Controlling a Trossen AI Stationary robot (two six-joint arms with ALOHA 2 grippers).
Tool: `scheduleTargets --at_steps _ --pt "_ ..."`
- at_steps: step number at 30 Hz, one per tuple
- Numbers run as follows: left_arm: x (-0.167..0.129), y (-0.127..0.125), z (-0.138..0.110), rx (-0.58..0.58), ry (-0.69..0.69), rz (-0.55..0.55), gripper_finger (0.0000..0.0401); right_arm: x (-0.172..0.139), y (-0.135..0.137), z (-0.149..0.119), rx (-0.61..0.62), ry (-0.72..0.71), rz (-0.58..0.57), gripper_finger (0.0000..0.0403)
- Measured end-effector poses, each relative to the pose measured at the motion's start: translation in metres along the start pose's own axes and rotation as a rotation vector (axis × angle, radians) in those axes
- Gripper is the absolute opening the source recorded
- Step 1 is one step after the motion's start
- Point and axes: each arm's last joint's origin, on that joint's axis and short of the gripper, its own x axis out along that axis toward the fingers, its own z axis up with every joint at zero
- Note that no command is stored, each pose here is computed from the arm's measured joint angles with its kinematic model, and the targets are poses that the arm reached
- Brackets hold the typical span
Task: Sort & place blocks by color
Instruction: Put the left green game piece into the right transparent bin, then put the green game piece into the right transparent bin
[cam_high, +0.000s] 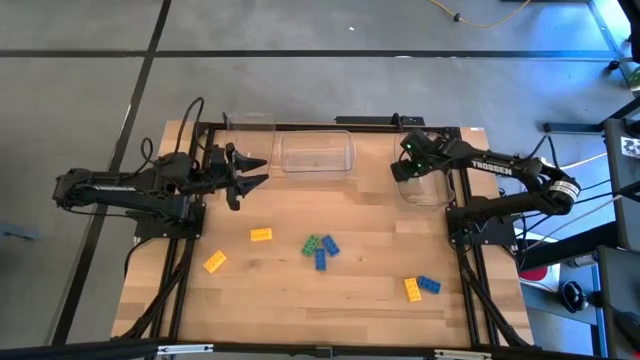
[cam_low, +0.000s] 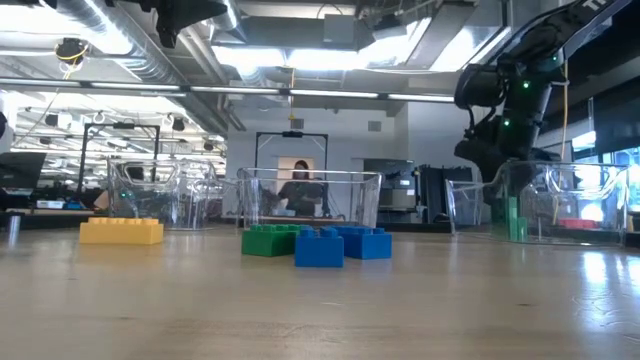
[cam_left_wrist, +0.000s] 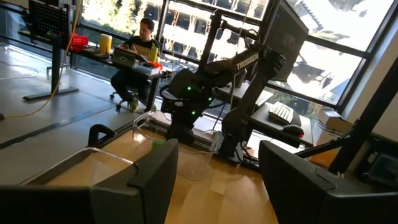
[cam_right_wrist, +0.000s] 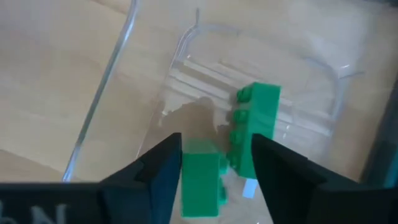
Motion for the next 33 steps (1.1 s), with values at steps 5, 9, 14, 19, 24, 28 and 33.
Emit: scheduleTargets --at_steps 5,9,14,19,24,28,33 --pt "0.0 0.0 0.0 0.0 0.0 0.0 0.0215 -0.019 0.002 0.014 -0.076 -0.051 -0.004 0.024" --pt "0.0 0.0 0.0 -0.029 0.001 -0.003 0.0215 -0.051 0.004 0.026 -0.153 -0.162 0.128 0.0274" --pt "0.0 0.0 0.0 -0.077 0.003 -0.008 0.0215 -0.094 0.015 0.023 -0.195 -0.319 0.522 0.0297" --pt "0.0 0.0 0.0 -0.064 0.005 -0.007 0.0215 -0.133 0.031 0.01 -0.276 -0.48 0.877 0.0299" --pt "0.0 0.0 0.0 -0.035 0.004 -0.003 0.0215 -0.156 0.044 -0.001 -0.33 -0.659 1.086 0.0293" --pt "0.0 0.0 0.0 -0.034 0.004 0.0 0.0215 -0.166 0.051 -0.004 -0.337 -0.732 1.142 0.0289" --pt "0.0 0.0 0.0 -0.034 0.005 0.0 0.0215 -0.167 0.052 -0.005 -0.327 -0.749 1.138 0.0288"
